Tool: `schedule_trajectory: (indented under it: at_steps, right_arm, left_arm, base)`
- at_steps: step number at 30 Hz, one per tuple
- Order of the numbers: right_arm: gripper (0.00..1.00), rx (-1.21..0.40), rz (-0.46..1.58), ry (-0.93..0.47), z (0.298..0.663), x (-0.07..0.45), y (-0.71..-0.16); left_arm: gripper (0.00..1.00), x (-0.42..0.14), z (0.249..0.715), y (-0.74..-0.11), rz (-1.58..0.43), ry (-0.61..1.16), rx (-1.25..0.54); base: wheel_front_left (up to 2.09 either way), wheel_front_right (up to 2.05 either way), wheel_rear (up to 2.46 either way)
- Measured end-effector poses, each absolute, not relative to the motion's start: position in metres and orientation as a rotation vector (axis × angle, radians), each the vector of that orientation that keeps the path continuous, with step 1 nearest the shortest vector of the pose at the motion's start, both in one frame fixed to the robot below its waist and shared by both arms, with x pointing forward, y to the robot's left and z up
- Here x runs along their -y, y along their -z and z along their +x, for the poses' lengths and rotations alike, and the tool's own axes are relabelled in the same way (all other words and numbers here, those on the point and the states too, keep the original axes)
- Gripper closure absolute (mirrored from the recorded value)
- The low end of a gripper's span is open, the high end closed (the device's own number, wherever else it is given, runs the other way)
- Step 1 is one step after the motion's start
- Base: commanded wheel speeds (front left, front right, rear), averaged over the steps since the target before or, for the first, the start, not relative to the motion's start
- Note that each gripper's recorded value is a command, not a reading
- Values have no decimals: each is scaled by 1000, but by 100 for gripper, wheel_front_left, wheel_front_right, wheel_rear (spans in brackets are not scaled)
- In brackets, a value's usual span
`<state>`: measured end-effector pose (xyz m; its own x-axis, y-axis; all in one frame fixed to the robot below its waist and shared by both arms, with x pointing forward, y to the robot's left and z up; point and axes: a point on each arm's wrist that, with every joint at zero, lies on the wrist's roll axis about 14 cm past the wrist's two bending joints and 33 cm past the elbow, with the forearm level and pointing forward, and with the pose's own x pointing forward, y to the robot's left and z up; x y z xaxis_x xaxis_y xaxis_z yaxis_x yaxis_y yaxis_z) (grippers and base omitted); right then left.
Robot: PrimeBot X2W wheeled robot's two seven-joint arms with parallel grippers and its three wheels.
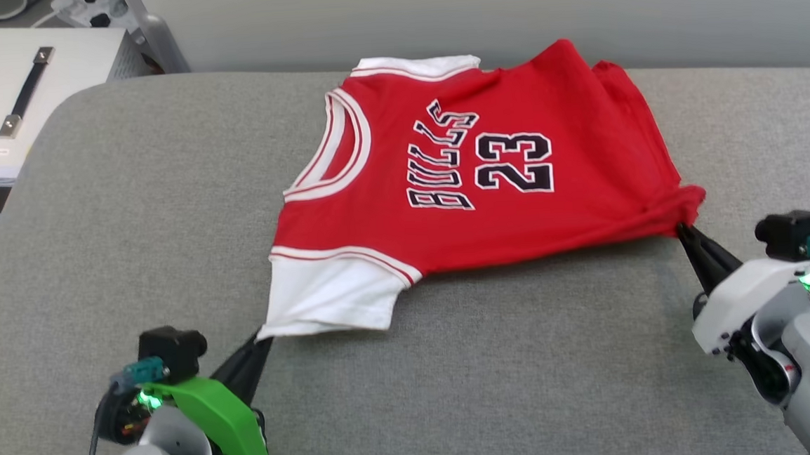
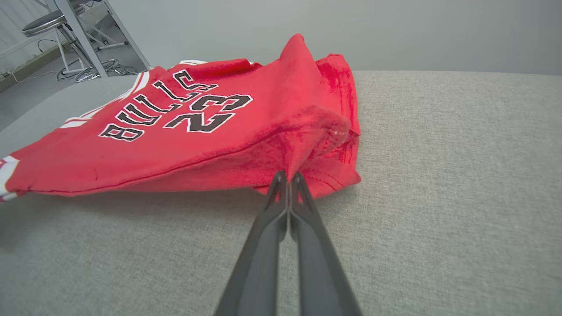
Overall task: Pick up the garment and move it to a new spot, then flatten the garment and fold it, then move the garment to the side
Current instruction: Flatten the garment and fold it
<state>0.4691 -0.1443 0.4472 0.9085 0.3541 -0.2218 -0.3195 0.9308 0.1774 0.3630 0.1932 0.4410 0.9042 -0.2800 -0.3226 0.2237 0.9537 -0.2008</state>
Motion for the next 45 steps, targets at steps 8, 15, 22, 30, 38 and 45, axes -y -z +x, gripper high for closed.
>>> schedule_trajectory:
  at_steps: [8,15,22,30,38,45]
  right_arm:
    - [100,-341,171,-341,432,160,-438]
    - [100,-402,144,-369,394,171,-430]
    - [100,-442,110,-376,361,183,-425]
    - [100,-364,146,-355,350,185,-442]
    - [100,-323,140,-341,359,179,-453]
    - [100,-332,136,-319,375,174,-453]
  left_arm:
    - [100,-172,319,-438,-176,355,-443]
    - [100,-146,273,-432,-220,454,-552]
    - [100,-130,229,-429,-264,536,-658]
    - [100,-130,227,-445,-306,537,-618]
    - [100,-139,272,-475,-278,511,-468]
    - [100,-140,319,-487,-220,511,-413]
  base:
    - [0,0,0]
    - [0,0,0]
    - [0,0,0]
    - [0,0,0]
    - [0,0,0]
    - [0,0,0]
